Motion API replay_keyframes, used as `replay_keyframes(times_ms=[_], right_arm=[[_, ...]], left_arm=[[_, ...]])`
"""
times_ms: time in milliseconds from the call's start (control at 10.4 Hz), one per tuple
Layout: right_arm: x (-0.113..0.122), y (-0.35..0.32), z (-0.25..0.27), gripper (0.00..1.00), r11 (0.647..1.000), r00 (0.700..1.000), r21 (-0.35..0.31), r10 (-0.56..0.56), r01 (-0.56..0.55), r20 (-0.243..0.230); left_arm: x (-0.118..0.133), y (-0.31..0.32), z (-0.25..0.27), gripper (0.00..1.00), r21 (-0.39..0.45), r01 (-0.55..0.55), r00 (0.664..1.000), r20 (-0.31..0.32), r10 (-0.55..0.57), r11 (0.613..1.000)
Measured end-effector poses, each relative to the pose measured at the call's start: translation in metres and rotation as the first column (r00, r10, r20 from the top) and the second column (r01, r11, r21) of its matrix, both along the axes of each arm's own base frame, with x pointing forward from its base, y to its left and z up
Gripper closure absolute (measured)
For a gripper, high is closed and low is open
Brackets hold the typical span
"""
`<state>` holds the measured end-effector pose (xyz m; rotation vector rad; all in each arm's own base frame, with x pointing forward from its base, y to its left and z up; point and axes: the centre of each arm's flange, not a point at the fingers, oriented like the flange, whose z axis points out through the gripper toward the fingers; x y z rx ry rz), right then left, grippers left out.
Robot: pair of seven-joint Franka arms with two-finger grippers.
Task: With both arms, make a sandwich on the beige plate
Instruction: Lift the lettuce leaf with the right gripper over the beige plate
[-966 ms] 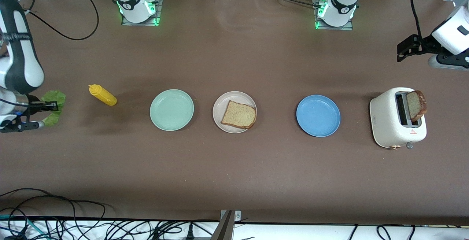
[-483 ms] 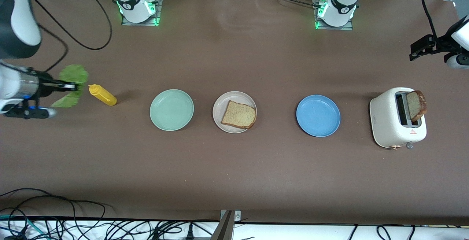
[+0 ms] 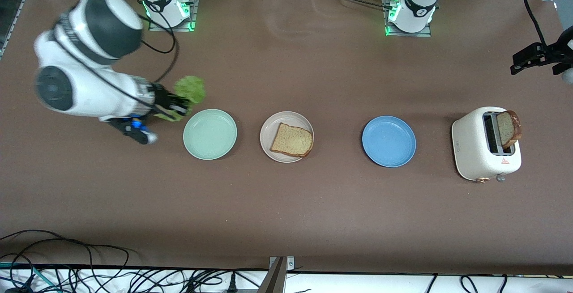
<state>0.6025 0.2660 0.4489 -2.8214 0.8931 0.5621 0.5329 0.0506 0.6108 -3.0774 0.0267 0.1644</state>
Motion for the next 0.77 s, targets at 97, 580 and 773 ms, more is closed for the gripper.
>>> replay_keyframes(times_ms=[97,580,773], right_arm=[[-0.003,0.031,-0.015,0.92,0.998,0.998,0.005,-0.058,0.058,-0.003],[-0.003,0.133,-0.122,0.92,0.954,0.954,0.044,-0.299,0.297,0.028],[-0.015,0.175,-0.163,0.92,0.937,0.933,0.053,-0.348,0.344,0.095]], left_arm=[[0.001,0.0,-0.002,0.0,-0.001,0.0,1.0,-0.004,0.0,1.0],[0.009,-0.002,-0.018,0.0,-0.007,0.006,1.0,-0.029,-0.006,1.0],[0.011,-0.014,-0.017,0.0,-0.03,0.022,0.999,-0.025,-0.023,0.999]])
